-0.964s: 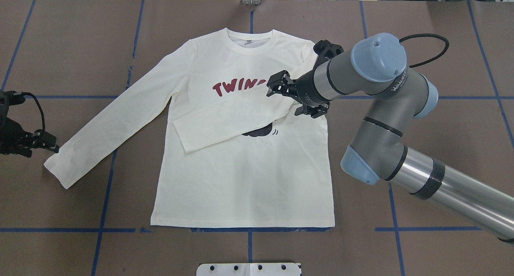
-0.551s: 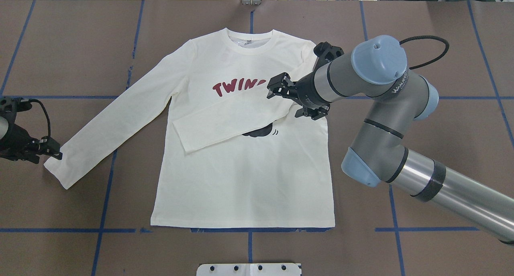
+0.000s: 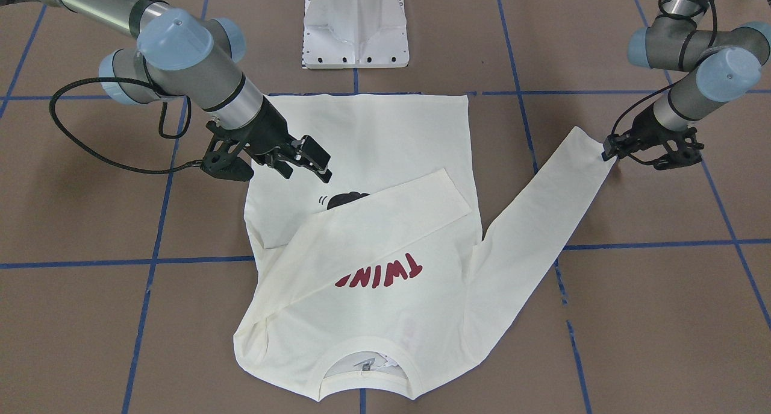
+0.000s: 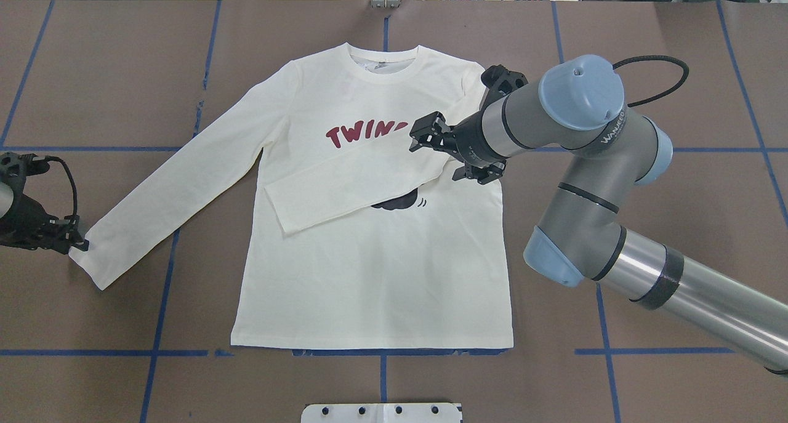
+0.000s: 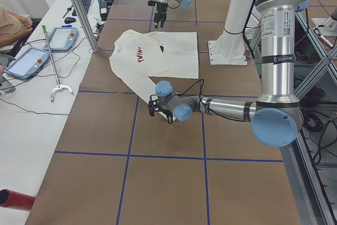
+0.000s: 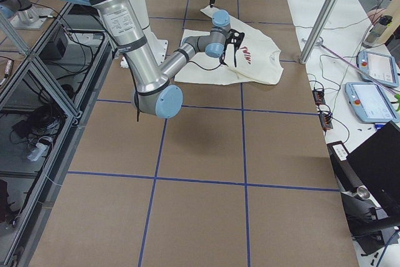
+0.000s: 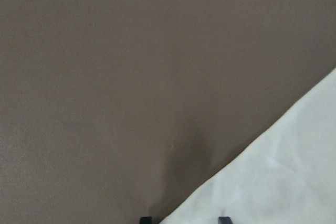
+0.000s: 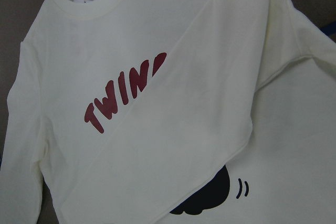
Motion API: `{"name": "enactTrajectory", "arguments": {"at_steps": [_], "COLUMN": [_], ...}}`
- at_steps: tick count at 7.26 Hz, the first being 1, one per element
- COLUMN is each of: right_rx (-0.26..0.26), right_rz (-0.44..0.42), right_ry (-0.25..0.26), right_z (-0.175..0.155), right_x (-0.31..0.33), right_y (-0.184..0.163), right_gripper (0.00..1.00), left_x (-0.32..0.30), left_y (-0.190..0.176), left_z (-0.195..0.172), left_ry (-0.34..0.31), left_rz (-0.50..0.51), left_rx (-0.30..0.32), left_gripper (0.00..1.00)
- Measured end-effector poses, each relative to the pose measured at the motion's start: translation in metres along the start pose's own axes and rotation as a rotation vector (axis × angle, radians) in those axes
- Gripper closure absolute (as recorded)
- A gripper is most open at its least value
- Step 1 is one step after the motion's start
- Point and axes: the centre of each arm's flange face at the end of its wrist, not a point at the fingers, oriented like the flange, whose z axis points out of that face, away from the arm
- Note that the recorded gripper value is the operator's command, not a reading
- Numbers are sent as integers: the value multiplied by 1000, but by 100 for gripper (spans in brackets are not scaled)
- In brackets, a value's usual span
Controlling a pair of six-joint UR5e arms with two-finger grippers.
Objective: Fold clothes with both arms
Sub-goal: 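Fold the other sleeve across the chest with the left gripper while the right gripper withdraws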
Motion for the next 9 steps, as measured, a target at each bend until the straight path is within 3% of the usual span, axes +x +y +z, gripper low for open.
{"name": "enactTrajectory", "arguments": {"at_steps": [2, 3, 4, 6, 7, 9], "right_rx": [0, 1, 5, 16, 11, -6], "right_rz": [-1, -1, 2, 24, 23, -61], "right_ry": [-4, -8, -13, -14, -3, 36], "right_z": [-3, -6, -12, -48, -82, -152], "right_x": [-1, -3, -2, 21, 50, 136], "right_y": [0, -2, -6, -36, -66, -107], "right_gripper": [0, 0, 0, 0, 0, 0], "left_x": [2, 16, 54, 184, 267, 442], "left_y": [1, 5, 16, 21, 6, -21], "left_z": [-1, -15, -46, -121, -141, -141], "left_ry": [2, 29, 99, 280, 334, 370], "left_rz": [1, 14, 30, 13, -38, -105], "left_rx": [1, 11, 5, -25, -19, 29], "left_gripper": [100, 100, 100, 100, 100, 100]}}
